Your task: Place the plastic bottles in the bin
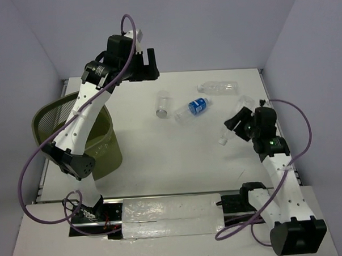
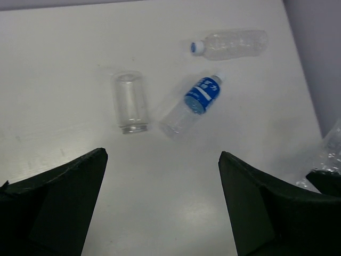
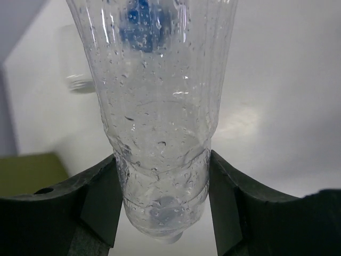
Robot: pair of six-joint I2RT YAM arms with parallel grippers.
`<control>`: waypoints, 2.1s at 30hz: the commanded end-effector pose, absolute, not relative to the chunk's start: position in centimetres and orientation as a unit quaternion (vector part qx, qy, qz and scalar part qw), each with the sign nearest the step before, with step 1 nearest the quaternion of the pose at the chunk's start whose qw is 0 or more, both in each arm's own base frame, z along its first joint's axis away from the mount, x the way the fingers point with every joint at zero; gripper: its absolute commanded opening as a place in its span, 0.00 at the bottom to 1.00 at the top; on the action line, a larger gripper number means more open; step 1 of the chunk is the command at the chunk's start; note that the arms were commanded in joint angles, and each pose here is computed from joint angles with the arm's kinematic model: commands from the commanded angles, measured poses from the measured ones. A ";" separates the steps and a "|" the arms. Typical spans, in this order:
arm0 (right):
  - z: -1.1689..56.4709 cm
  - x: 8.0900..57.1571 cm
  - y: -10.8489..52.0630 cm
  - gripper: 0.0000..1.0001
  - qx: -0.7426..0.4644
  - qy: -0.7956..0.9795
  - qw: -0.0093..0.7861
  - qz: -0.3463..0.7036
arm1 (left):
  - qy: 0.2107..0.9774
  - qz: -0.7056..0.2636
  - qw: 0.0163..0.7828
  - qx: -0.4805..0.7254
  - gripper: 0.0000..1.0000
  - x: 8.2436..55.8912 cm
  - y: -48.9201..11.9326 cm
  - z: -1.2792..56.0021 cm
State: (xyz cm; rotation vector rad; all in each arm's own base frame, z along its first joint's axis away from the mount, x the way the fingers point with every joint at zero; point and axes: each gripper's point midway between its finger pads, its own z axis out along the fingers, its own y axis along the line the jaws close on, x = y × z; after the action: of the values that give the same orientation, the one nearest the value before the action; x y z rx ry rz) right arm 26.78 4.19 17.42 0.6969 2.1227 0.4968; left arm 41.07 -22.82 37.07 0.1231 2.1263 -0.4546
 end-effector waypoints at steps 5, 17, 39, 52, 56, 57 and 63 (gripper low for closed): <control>28.3 26.4 15.3 0.63 0.001 0.822 0.455 0.342 | 0.784 -0.447 0.410 0.131 0.98 35.4 -30.6 43.3; 29.7 26.3 18.6 0.63 -0.025 0.819 0.432 0.375 | 0.766 -0.526 0.325 0.176 0.99 32.7 -35.3 40.3; 29.8 24.9 21.3 0.67 -0.061 0.817 0.403 0.408 | 0.773 -0.537 0.267 0.205 0.87 31.3 -41.0 36.1; 35.3 21.8 17.3 1.00 -0.077 0.825 0.448 0.336 | 0.800 -0.434 0.371 0.186 0.28 33.7 -36.2 39.6; 39.8 20.0 13.1 1.00 -0.067 0.810 0.518 0.268 | 0.793 -0.373 0.459 0.146 0.28 35.9 -29.7 44.2; 40.4 19.9 12.1 1.00 -0.054 0.808 0.531 0.251 | 0.789 -0.360 0.479 0.136 0.28 35.9 -28.4 45.2; 40.7 20.9 5.2 1.00 0.092 0.789 0.594 0.127 | 0.729 -0.202 0.653 0.040 0.28 34.2 -17.1 52.2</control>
State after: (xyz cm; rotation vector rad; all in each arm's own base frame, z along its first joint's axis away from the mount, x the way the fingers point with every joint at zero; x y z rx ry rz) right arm 19.48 9.07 44.05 0.0363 1.7588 0.5373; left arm 36.82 -23.47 45.56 0.1957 1.8851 -0.6894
